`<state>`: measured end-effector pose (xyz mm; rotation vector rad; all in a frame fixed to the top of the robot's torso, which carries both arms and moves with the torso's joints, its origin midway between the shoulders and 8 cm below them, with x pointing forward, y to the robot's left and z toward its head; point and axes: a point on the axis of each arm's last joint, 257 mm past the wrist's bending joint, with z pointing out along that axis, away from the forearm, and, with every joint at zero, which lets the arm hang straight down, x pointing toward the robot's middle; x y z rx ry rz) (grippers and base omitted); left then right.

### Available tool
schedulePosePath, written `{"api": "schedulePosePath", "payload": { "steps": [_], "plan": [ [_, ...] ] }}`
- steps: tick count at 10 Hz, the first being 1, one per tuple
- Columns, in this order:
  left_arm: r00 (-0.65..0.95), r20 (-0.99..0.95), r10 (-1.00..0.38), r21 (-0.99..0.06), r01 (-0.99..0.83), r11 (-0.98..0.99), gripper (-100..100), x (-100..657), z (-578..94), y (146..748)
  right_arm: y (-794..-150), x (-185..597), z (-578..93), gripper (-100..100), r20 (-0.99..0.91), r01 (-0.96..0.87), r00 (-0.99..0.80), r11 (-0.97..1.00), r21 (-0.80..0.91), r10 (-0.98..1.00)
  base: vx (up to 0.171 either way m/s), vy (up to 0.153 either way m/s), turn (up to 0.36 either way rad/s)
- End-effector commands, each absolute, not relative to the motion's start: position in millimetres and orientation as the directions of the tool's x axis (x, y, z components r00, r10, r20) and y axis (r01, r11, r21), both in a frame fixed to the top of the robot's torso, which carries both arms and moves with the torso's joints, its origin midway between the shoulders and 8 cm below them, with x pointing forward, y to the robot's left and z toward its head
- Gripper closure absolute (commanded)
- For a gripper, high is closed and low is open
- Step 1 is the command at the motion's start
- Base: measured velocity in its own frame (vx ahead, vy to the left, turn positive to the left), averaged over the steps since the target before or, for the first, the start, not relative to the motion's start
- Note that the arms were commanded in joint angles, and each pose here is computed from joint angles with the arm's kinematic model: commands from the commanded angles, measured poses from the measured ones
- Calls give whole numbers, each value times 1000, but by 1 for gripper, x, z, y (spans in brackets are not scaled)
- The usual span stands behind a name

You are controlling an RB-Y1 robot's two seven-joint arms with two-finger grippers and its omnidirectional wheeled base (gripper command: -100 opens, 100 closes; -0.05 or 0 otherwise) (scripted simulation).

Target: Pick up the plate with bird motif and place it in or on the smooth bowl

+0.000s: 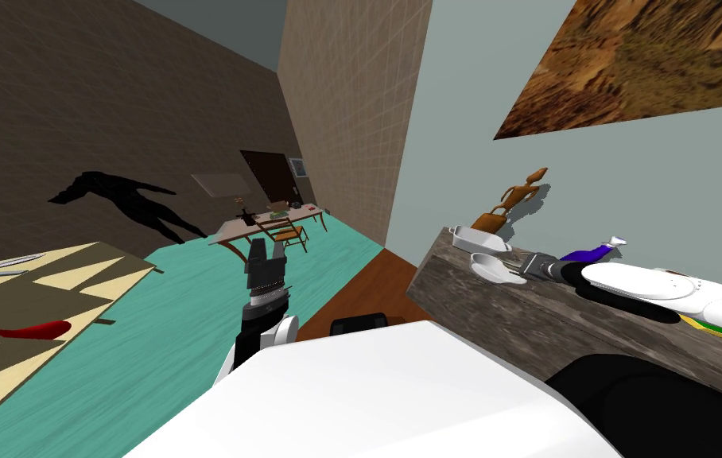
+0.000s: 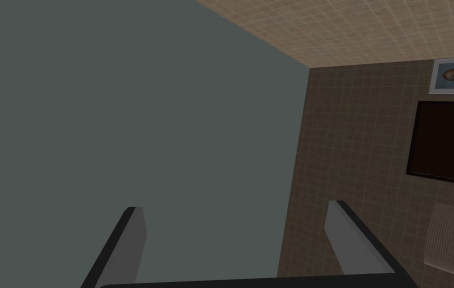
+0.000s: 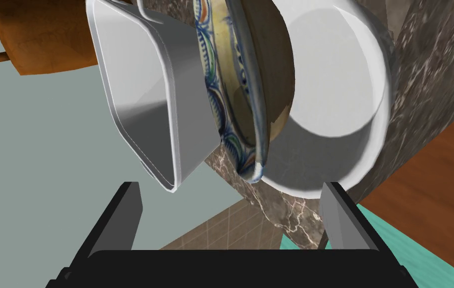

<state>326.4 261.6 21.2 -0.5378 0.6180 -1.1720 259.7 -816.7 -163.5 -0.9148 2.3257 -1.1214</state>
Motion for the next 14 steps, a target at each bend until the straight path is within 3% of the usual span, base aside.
{"api": "schedulePosePath", "payload": {
  "steps": [1,2,14],
  "plan": [
    [262,-163,-951,-677,672,301,0,326,21,262,-817,260,-164,0,-70,-384,-706,464,-798,-705,0,0,0],
    [262,-163,-951,-677,672,301,0,326,21,262,-802,276,-161,-100,-76,-406,-671,451,-795,-737,76,-25,-329],
    [262,-163,-951,-677,672,301,0,326,21,262,-671,377,-124,-100,-78,-552,-336,263,-791,-939,159,-15,-330]
  ]
}}
